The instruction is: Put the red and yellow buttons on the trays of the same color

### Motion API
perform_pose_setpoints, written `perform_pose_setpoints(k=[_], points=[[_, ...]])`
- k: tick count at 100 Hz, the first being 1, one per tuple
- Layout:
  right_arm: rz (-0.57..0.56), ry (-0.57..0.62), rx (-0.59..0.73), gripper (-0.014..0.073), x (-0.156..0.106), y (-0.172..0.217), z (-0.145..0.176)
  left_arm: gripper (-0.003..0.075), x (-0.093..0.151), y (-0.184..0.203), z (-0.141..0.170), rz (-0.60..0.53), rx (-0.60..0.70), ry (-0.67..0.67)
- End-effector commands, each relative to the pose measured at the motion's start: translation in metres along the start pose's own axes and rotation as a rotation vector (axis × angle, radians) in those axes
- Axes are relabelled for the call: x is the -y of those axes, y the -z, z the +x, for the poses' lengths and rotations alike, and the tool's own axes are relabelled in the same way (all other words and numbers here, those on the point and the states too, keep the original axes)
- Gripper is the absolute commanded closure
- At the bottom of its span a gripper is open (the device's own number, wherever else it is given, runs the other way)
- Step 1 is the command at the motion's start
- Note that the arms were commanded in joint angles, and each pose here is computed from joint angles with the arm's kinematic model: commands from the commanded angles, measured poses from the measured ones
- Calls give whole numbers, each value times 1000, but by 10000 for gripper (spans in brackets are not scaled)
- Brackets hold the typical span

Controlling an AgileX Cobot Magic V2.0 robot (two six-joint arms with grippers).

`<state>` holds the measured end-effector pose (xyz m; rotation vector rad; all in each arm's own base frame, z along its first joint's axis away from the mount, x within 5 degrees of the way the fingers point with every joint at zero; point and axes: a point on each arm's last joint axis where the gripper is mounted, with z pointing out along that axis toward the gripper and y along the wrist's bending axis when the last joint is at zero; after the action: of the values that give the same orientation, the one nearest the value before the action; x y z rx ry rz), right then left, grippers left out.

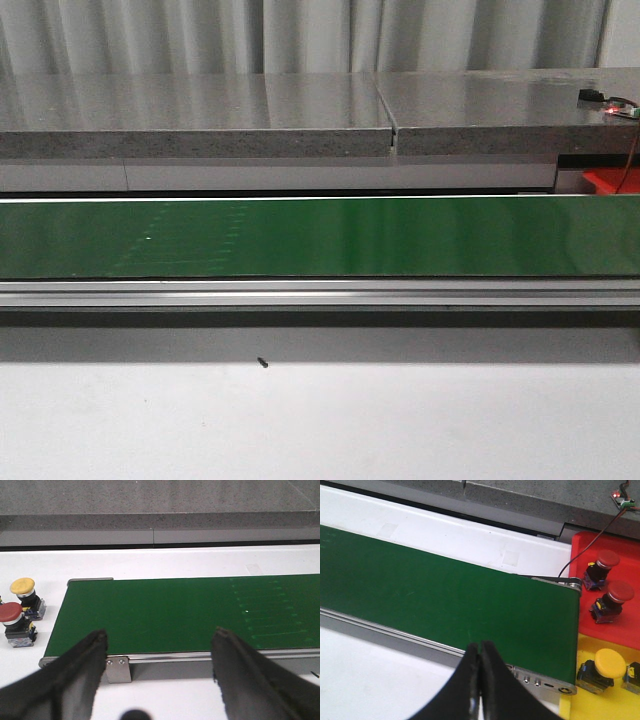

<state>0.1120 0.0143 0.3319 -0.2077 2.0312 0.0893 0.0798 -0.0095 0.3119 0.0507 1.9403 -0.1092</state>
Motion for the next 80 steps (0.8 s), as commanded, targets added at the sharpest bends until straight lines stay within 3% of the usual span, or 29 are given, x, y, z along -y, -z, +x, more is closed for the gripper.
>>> perform_pose_setpoints(k=[1,20,46,80], points=[[17,13,86,664,1,5,-12,176,0,3,-15,-3,97,17],[17,12,85,664,1,5,-12,176,-2,3,-23,-17,127,92],[17,12,86,664,1,5,-12,177,-22,-12,-70,-172,83,199],[17,12,86,664,1,5,-12,258,-82,-76,-115,-353,-88,310]])
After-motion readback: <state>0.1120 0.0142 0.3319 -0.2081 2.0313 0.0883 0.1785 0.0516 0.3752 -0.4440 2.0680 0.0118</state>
